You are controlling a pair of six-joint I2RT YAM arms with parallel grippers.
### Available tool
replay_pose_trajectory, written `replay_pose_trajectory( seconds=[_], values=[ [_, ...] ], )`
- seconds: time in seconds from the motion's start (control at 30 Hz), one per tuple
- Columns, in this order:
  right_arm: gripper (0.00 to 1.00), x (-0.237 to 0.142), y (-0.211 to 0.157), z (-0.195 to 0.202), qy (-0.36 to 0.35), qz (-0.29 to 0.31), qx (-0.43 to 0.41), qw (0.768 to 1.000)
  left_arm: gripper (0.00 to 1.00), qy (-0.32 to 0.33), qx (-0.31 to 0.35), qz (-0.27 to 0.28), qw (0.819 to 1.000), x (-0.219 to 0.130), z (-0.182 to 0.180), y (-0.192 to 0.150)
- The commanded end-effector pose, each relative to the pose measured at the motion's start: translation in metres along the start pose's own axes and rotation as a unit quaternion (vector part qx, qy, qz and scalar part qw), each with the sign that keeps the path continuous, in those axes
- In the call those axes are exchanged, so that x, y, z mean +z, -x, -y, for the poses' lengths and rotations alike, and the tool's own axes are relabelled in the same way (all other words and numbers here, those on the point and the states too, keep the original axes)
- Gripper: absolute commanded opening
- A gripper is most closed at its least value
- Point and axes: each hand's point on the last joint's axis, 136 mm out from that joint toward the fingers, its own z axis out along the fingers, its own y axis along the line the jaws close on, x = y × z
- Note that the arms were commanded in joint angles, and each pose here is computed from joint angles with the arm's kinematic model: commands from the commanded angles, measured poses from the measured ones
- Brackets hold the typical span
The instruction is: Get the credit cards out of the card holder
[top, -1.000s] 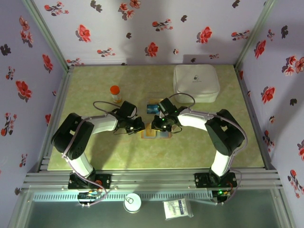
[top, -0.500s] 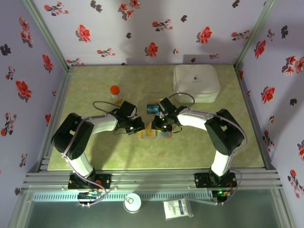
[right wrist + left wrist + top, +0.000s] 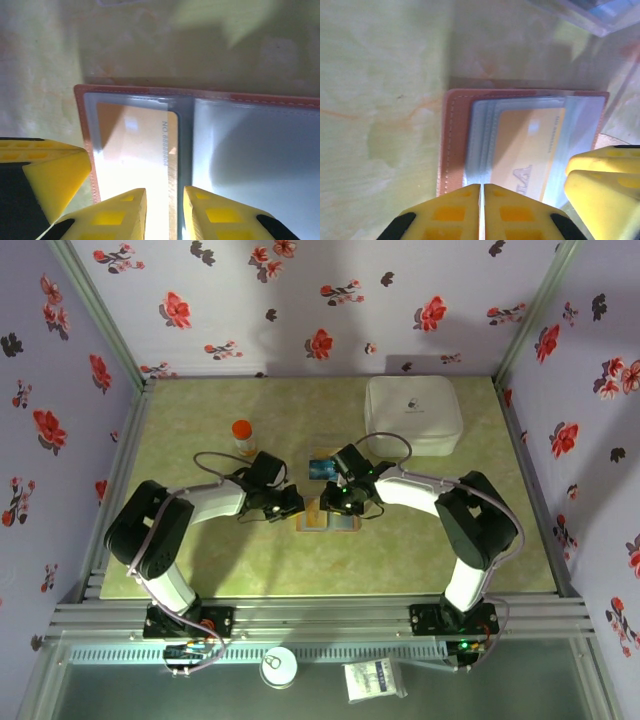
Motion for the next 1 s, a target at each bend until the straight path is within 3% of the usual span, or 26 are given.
replay_pose_trajectory(
  seconds=[0.0,0.6,0.97],
  values=[
    [0.25,-0.005,0.003,-0.018,0.034,0.006,-0.006,0.999,0.09,-0.011,0.008,0.003,1.000,-0.009,0.007,0.000],
    [0.24,0.014,-0.005,-0.011,0.036,-0.019,0.007,0.999,0.04,-0.008,0.002,-0.028,1.000,0.014,-0.006,-0.011],
    [0.25,0.018,-0.009,0.013,-0.015,-0.021,0.006,1.000,0.03,0.009,-0.006,-0.034,0.999,0.015,-0.015,-0.016]
  ],
)
